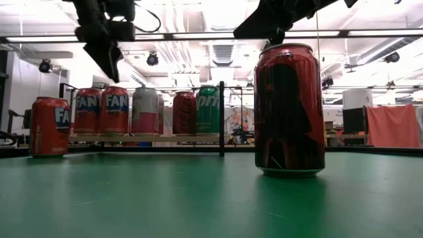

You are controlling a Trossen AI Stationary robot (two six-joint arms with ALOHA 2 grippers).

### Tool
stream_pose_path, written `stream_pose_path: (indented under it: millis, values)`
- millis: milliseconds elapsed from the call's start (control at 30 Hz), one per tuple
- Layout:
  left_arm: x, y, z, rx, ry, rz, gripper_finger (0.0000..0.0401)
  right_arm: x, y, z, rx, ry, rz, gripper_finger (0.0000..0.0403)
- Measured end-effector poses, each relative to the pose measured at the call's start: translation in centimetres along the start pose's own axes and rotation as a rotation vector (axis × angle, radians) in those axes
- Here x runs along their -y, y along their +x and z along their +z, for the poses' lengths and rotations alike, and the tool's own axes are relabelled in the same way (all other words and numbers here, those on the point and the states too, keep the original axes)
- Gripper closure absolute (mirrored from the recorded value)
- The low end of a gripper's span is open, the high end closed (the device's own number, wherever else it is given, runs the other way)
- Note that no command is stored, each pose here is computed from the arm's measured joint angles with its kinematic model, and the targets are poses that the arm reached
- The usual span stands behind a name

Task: Place canned beverage on shelf
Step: Put the red soda can on the shelf aligned with the other red soda can

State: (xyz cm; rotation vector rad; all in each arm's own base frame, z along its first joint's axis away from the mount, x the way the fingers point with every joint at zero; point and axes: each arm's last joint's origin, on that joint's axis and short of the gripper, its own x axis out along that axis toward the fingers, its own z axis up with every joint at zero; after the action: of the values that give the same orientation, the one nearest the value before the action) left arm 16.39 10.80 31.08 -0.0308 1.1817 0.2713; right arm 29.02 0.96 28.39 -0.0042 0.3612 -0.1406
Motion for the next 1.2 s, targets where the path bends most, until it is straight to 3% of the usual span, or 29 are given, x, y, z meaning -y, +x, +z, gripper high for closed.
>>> stream_pose_path:
  millis: [233,400,667,933,1200]
  values:
    - [0.4,0.3,-0.7,-0.063,0.003,-0.035,0.0304,0.0,0.0,0.0,0.001,0.000,0.000,0.0394]
    - [0.2,0.7,-1.0,-0.111,0.032,0.038,0.0389,0.0,0.0,0.0,0.002,-0.014,-0.003,0.0394]
    - [0.2,1.7,-1.2,-0.126,0.046,0.045,0.0394,0.9,0.1,0.0,0.001,-0.004,-0.036,0.0394]
    - [-0.4,2.0,-1.1,-0.174,0.044,0.171,0.0400,1.2,0.2,0.0,0.000,-0.002,-0.045,0.0394]
    - [-0.6,1.9,-1.1,-0.177,0.005,0.220,0.0401,1.2,0.2,0.0,0.000,-0.012,-0.045,0.0394]
